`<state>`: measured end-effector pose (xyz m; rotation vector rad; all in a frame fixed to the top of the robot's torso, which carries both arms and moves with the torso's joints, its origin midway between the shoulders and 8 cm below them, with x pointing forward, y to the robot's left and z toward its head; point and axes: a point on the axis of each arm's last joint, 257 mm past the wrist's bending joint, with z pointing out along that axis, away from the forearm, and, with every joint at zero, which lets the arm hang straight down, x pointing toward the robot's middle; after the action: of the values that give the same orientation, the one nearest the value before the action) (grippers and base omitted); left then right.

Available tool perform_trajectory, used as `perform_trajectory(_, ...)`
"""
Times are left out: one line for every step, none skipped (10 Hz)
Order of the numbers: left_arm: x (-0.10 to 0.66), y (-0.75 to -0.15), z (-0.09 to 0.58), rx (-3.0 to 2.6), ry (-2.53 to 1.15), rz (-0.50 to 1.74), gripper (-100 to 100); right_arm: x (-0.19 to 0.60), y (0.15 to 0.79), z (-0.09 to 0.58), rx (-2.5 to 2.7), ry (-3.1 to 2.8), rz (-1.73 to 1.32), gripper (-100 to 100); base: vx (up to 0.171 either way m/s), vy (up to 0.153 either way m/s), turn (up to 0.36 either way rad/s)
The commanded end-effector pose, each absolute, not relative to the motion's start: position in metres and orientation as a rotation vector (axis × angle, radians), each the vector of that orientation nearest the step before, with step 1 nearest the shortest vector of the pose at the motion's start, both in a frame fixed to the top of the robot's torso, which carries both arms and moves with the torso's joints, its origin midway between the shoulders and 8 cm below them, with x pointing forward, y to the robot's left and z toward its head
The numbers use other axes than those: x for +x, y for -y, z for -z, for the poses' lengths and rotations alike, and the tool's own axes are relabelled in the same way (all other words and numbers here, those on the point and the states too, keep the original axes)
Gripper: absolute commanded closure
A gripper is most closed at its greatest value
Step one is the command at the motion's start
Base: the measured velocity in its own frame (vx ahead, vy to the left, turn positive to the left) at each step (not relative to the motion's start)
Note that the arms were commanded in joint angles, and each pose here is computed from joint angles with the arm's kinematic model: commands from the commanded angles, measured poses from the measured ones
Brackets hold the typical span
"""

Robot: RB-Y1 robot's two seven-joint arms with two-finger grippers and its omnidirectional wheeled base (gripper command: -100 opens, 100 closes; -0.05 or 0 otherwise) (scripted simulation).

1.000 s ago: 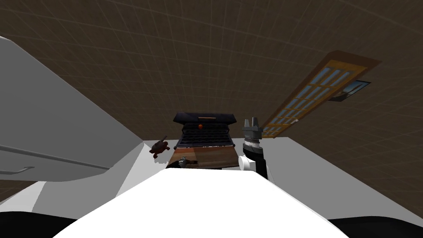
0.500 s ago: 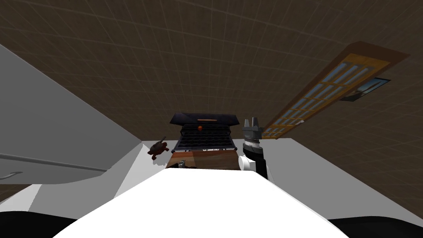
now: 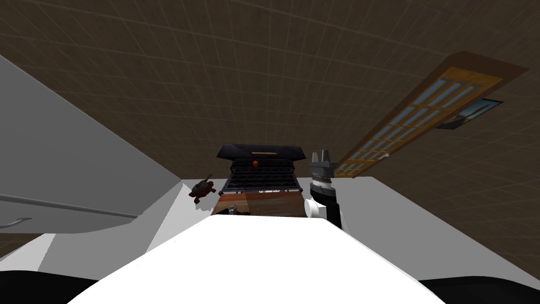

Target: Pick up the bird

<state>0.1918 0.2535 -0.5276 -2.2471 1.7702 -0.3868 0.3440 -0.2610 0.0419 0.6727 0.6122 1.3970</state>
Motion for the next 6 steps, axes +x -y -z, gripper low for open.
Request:
perform_trajectory(0.1918, -0.2535, 0.5276, -2.247, -1.770, 0.387, 100, 0.3440, 0.2610, -0.0419, 0.673, -0.612, -1.397, 0, 0.000, 0.000, 0.000)
perform_trajectory(0.1932, -0.2537, 0.5269, -2.244, -1.770, 0.389, 100, 0.3440, 0.2610, -0.0419, 0.673, -0.612, -1.397, 0, 0.000, 0.000, 0.000)
perform_trajectory(0.1936, -0.2537, 0.5267, -2.243, -1.770, 0.390, 100, 0.3440, 0.2610, -0.0419, 0.673, -0.612, -1.397, 0, 0.000, 0.000, 0.000)
perform_trajectory(0.1935, -0.2537, 0.5267, -2.243, -1.769, 0.390, 100, 0.3440, 0.2610, -0.0419, 0.673, -0.612, -1.397, 0, 0.000, 0.000, 0.000)
perform_trajectory(0.1934, -0.2537, 0.5268, -2.244, -1.769, 0.390, 0, 0.3440, 0.2610, -0.0419, 0.673, -0.612, -1.397, 0, 0.000, 0.000, 0.000)
perform_trajectory(0.1915, -0.2537, 0.5203, -2.248, -1.770, 0.387, 100, 0.3440, 0.2610, -0.0419, 0.673, -0.612, -1.397, 0, 0.000, 0.000, 0.000)
